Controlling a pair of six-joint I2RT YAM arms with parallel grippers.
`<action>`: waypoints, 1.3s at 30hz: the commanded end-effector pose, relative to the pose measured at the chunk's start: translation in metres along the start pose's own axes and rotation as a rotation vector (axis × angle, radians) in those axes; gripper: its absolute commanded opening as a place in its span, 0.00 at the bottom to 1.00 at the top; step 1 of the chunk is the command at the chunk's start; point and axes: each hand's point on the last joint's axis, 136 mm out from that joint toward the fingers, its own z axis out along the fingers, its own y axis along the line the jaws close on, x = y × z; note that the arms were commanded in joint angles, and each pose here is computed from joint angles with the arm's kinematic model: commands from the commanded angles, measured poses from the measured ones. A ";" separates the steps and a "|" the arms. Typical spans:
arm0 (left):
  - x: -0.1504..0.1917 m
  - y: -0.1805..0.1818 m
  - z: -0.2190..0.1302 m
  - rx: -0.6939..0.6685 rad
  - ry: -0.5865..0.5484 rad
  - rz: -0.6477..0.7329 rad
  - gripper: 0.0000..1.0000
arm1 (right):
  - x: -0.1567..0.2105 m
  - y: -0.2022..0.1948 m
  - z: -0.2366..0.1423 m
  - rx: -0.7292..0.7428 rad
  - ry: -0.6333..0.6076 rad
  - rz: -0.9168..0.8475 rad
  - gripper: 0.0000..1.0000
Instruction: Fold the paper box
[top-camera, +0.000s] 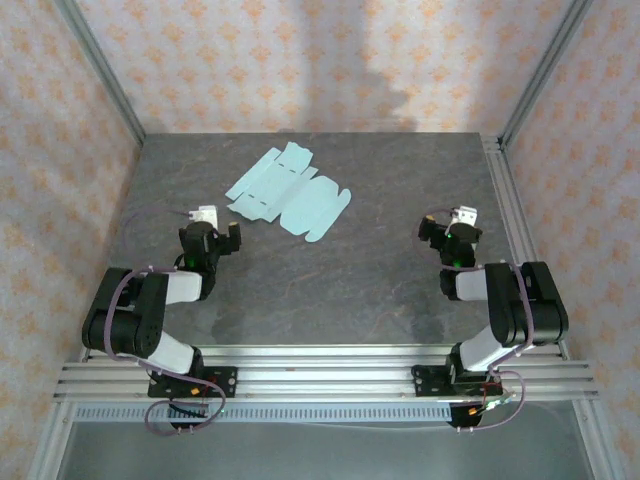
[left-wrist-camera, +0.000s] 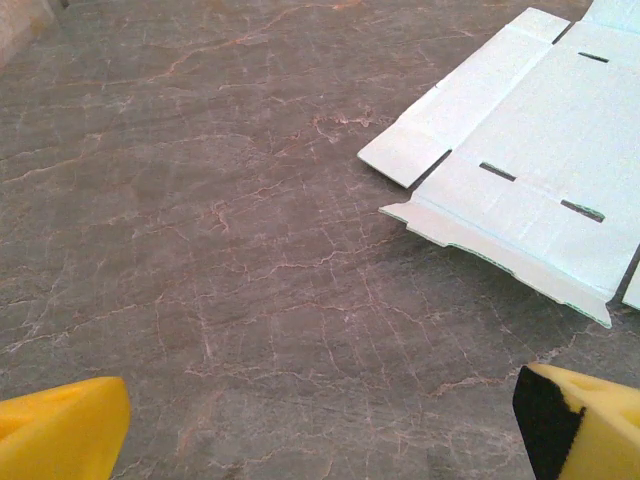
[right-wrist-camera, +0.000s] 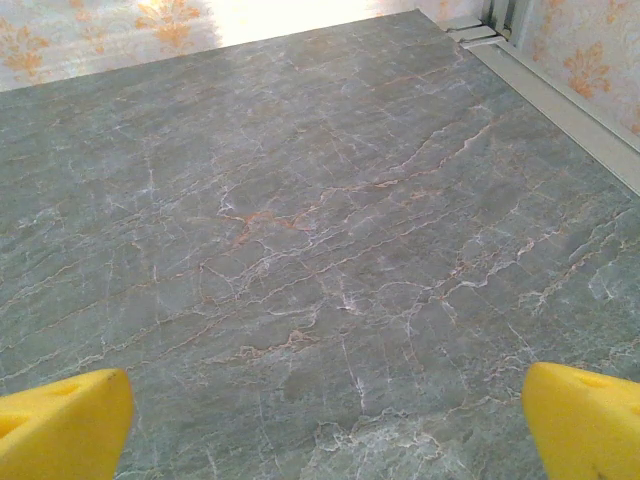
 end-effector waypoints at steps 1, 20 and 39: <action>-0.020 0.002 0.002 -0.010 -0.055 0.001 1.00 | -0.009 -0.004 0.003 0.019 -0.024 0.018 0.99; -0.020 0.002 0.002 -0.009 -0.055 0.002 1.00 | -0.010 -0.003 0.003 0.016 -0.028 0.017 0.99; -0.077 -0.008 -0.035 -0.057 0.013 -0.055 1.00 | -0.077 0.015 -0.036 -0.025 0.104 0.150 0.99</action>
